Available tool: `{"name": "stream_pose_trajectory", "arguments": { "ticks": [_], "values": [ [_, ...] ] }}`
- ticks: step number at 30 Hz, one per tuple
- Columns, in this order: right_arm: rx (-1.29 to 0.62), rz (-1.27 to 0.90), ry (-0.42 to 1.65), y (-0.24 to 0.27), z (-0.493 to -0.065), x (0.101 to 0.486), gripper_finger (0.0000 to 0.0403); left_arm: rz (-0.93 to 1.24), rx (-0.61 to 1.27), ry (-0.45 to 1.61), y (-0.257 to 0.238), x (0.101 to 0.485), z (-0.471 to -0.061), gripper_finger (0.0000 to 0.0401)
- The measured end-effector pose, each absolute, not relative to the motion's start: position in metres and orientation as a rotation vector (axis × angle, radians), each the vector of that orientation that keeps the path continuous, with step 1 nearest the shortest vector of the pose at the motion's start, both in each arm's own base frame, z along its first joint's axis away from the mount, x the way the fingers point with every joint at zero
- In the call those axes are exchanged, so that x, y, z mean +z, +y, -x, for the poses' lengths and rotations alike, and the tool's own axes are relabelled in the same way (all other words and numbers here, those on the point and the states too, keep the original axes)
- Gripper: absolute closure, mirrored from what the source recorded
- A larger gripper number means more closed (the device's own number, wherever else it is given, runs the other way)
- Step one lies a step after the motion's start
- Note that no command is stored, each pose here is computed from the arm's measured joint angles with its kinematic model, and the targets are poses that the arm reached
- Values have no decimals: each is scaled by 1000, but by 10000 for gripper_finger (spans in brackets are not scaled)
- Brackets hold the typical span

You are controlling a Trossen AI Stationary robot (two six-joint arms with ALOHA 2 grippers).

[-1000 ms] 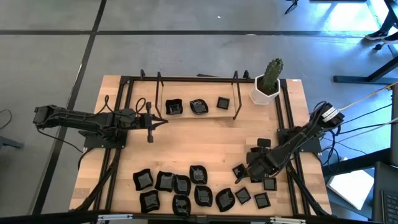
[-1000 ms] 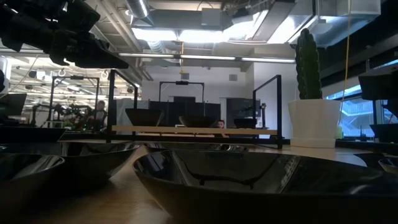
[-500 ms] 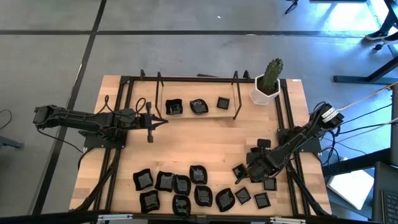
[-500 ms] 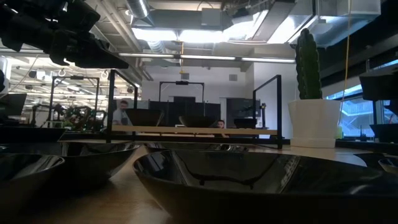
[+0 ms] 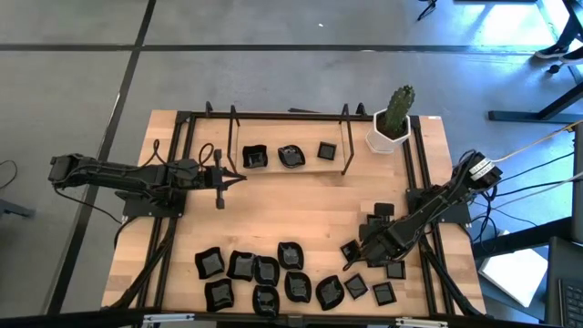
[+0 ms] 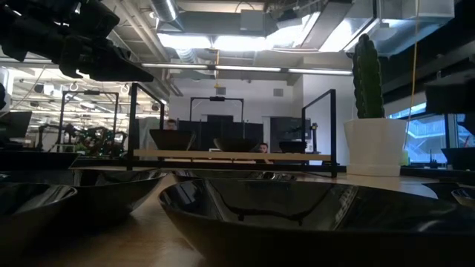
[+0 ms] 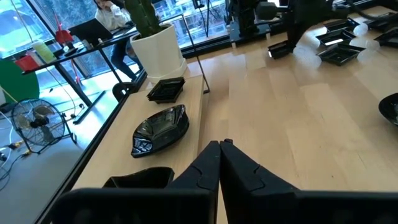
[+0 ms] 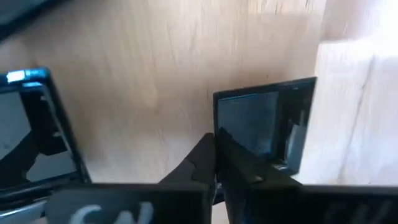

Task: Pick & Place Mini shaped plates
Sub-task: Stack the black square plate on top of the black square plate on the shelf

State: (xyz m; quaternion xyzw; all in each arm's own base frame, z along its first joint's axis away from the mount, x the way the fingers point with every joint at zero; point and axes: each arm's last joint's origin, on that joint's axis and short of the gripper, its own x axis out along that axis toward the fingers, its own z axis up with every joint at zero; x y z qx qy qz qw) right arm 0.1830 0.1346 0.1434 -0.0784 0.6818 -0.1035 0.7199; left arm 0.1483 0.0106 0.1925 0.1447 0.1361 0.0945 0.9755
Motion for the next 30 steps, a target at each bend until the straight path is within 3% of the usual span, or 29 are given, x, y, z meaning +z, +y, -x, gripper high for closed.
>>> {"name": "stream_pose_trajectory", "arguments": {
  "ticks": [8,16,24,30],
  "values": [
    [-176,198,1471,143,-202,174,397,-292,190,274,11,192,-148,396],
    [-279,156,1325,135,-240,238,397,-288,191,274,11,192,-148,399],
    [-406,69,1125,99,-277,307,397,-289,191,274,11,192,-148,394],
    [-479,81,1056,54,-295,332,397,-293,190,274,11,192,-148,399]
  ]
}}
